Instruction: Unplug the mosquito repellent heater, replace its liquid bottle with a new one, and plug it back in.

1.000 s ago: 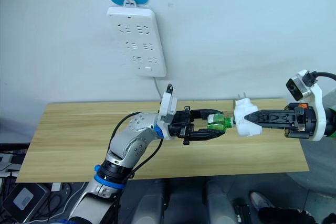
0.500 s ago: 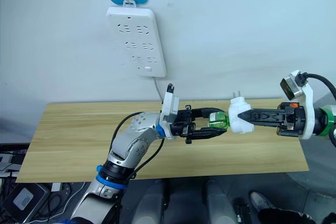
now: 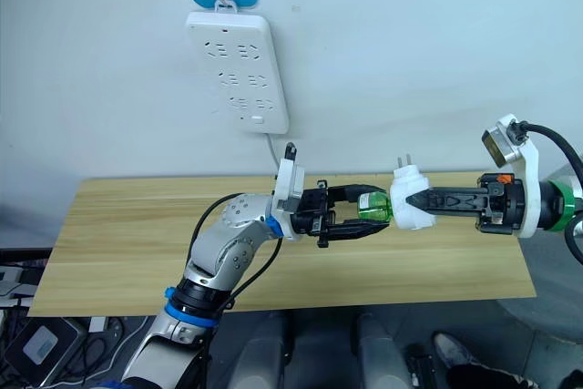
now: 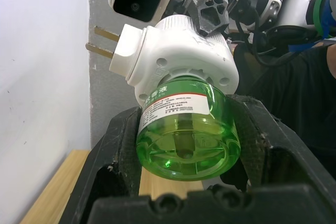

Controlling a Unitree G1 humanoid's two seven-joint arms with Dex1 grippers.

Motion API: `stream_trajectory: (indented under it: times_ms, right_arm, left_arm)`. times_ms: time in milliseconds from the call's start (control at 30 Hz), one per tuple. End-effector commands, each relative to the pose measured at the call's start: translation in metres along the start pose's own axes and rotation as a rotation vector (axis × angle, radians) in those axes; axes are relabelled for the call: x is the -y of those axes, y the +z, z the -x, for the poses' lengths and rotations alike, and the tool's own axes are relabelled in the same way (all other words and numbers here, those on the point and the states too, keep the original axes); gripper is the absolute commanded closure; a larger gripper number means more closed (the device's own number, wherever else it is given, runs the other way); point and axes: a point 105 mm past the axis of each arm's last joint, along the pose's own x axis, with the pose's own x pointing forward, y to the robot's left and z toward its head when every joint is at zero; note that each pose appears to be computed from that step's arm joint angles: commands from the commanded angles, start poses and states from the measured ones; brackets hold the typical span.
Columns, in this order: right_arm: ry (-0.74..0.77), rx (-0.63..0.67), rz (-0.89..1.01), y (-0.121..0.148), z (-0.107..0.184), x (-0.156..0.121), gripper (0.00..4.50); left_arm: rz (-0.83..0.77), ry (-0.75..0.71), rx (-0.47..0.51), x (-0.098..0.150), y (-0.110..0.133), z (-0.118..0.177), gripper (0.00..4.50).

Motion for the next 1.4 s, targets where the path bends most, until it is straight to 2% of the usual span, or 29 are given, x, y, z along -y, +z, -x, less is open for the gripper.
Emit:
stream_trajectory:
  times_ms: [33, 100, 133, 400, 567, 633, 767, 867, 967, 1067, 1200, 1400]
  right_arm:
    - [0.088, -0.021, 0.065, -0.003, -0.014, -0.020, 0.76]
    - [0.074, -0.015, 0.064, -0.004, -0.015, -0.017, 0.22]
    - [0.068, -0.012, 0.063, -0.005, -0.015, -0.016, 0.10]
    - [0.096, -0.063, 0.014, -0.027, -0.016, -0.015, 0.10]
    - [0.161, -0.153, -0.002, -0.046, -0.011, -0.029, 0.10]
    - [0.100, -0.185, -0.013, -0.054, -0.002, -0.028, 0.10]
    - [-0.119, -0.113, -0.036, -0.044, 0.021, 0.003, 0.10]
    - [-0.248, -0.017, -0.025, -0.028, 0.040, 0.030, 0.71]
    - [-0.323, 0.077, 0.006, -0.009, 0.049, 0.051, 1.80]
    - [-0.344, 0.143, 0.056, 0.010, 0.045, 0.065, 2.88]
    - [-0.250, 0.189, 0.065, 0.026, 0.022, 0.063, 4.36]
    - [-0.073, 0.108, 0.043, 0.004, -0.008, 0.035, 4.44]
  left_arm:
    - [-0.011, -0.047, 0.045, 0.007, 0.009, -0.019, 2.17]
    - [-0.023, -0.045, 0.040, 0.006, 0.009, -0.019, 2.17]
    - [-0.025, -0.044, 0.038, 0.006, 0.009, -0.019, 2.17]
    - [-0.028, -0.030, 0.055, -0.001, 0.016, -0.020, 2.17]
    - [-0.035, -0.023, 0.053, -0.005, 0.018, -0.019, 2.17]
    - [-0.038, -0.019, 0.051, -0.008, 0.019, -0.017, 2.17]
    - [-0.039, -0.028, 0.036, -0.009, 0.020, -0.013, 2.17]
    - [-0.029, -0.049, 0.018, -0.006, 0.019, -0.009, 2.17]
    - [-0.011, -0.077, -0.001, -0.002, 0.019, -0.004, 2.17]
    - [0.011, -0.110, -0.020, 0.004, 0.018, 0.000, 2.17]
    - [0.043, -0.117, -0.021, 0.007, 0.020, 0.001, 2.17]
    - [0.090, -0.023, 0.026, -0.006, 0.026, -0.002, 2.17]
